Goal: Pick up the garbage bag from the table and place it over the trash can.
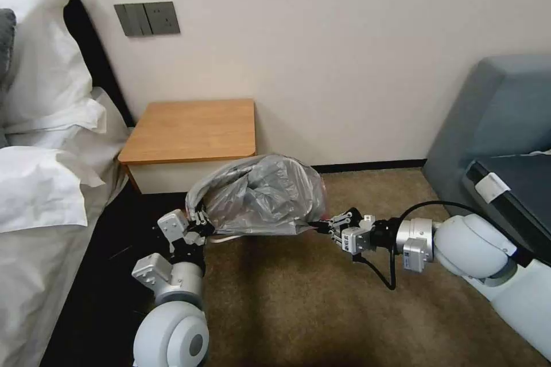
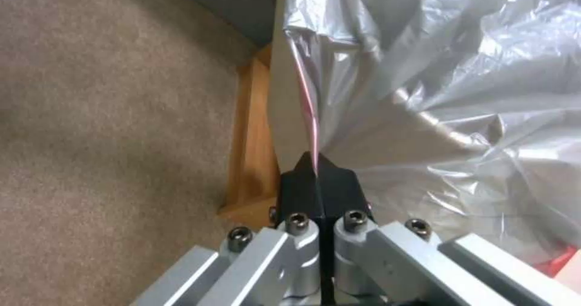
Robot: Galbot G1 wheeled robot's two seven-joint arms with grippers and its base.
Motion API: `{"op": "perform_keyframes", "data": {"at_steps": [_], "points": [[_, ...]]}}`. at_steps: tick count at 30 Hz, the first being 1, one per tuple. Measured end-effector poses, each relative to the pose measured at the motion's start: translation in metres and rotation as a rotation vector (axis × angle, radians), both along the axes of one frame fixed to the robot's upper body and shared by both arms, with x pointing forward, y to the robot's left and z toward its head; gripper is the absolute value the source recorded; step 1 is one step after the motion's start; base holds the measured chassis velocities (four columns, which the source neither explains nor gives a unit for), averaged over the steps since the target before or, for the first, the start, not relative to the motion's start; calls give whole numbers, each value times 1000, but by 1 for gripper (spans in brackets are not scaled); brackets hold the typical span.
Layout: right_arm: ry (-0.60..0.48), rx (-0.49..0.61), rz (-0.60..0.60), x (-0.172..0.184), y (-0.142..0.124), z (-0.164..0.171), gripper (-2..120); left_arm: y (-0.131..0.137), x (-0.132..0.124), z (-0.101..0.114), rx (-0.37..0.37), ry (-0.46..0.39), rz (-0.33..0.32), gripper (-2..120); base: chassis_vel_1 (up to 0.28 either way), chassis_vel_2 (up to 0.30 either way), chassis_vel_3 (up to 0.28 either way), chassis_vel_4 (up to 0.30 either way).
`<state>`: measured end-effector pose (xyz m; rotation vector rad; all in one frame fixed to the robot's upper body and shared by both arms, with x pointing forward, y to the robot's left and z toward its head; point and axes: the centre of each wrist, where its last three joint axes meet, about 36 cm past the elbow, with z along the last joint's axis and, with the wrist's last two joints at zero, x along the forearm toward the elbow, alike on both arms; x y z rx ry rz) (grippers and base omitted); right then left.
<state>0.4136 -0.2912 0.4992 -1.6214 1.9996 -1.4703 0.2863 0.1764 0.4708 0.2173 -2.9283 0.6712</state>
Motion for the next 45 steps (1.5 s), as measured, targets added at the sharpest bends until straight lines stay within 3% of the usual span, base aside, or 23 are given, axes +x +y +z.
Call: {"op": "perform_keyframes", "data": {"at_steps": [25, 39, 45], "points": [[27, 84, -43, 20, 8, -46, 0, -5, -6, -3, -8, 18, -22, 5, 0, 0, 0, 0], [16, 124, -53, 20, 8, -47, 0, -3, -5, -4, 0, 15, -19, 5, 0, 0, 0, 0], [-10, 139, -57, 17, -5, -29, 18, -1, -4, -3, 4, 7, -10, 5, 0, 0, 0, 0]]}}
